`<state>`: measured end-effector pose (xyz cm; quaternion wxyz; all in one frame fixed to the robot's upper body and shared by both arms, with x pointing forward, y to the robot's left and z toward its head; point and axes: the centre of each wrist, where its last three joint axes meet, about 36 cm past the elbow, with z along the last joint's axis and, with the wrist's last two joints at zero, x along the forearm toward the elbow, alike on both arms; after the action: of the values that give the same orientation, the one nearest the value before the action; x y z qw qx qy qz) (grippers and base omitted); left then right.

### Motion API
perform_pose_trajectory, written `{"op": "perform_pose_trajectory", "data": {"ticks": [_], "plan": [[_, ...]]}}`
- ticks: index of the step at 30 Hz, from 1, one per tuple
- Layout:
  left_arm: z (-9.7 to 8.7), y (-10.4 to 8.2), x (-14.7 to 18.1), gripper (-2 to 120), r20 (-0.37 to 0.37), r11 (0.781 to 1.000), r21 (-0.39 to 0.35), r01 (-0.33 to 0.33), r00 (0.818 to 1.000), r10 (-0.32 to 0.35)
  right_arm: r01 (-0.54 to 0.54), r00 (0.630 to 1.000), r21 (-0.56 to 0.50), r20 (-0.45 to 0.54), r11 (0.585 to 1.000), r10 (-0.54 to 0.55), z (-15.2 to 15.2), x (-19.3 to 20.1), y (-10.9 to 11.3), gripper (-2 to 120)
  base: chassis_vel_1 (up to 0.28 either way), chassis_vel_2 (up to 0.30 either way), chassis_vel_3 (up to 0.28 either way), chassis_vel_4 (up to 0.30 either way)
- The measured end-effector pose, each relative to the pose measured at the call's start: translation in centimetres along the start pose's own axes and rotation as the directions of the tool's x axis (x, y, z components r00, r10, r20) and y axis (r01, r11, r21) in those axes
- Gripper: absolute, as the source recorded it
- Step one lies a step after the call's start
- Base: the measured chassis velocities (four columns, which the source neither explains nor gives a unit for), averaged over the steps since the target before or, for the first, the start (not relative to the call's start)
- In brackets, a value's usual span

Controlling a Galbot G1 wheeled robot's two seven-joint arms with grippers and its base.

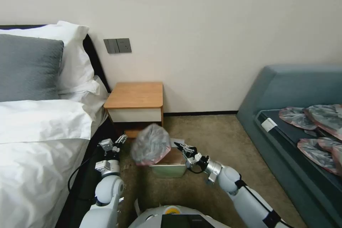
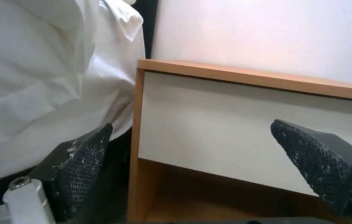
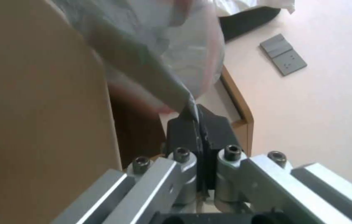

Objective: Pick up the garbage bag from the table and place it over the trash can.

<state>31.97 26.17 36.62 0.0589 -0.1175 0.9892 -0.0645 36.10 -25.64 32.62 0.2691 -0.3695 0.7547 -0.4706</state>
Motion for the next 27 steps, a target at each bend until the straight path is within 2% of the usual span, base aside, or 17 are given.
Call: {"op": "perform_pose_trajectory", "data": {"ticks": [8,20,27], "plan": [[0.0,0.0,0.3,98,-0.005,1.0,0.001,0.0,1.0,0.0,0.013,1.0,-0.009,0.008,1.0,-0.013,-0.4,0.6,0.4,0,0.0,0.0,0.0,0.0],[0.4,-1.0,0.1,98,-0.013,1.0,0.007,-0.027,1.0,0.027,0.047,0.999,-0.022,0.006,0.999,-0.046,-0.5,2.0,1.1,0,0.0,0.0,0.0,0.0],[1.0,-1.9,0.0,98,-0.024,0.999,0.0,-0.054,0.998,0.054,0.038,0.999,-0.058,-0.007,0.998,-0.039,-0.1,3.6,0.5,25,0.0,0.0,0.0,0.0]]}}
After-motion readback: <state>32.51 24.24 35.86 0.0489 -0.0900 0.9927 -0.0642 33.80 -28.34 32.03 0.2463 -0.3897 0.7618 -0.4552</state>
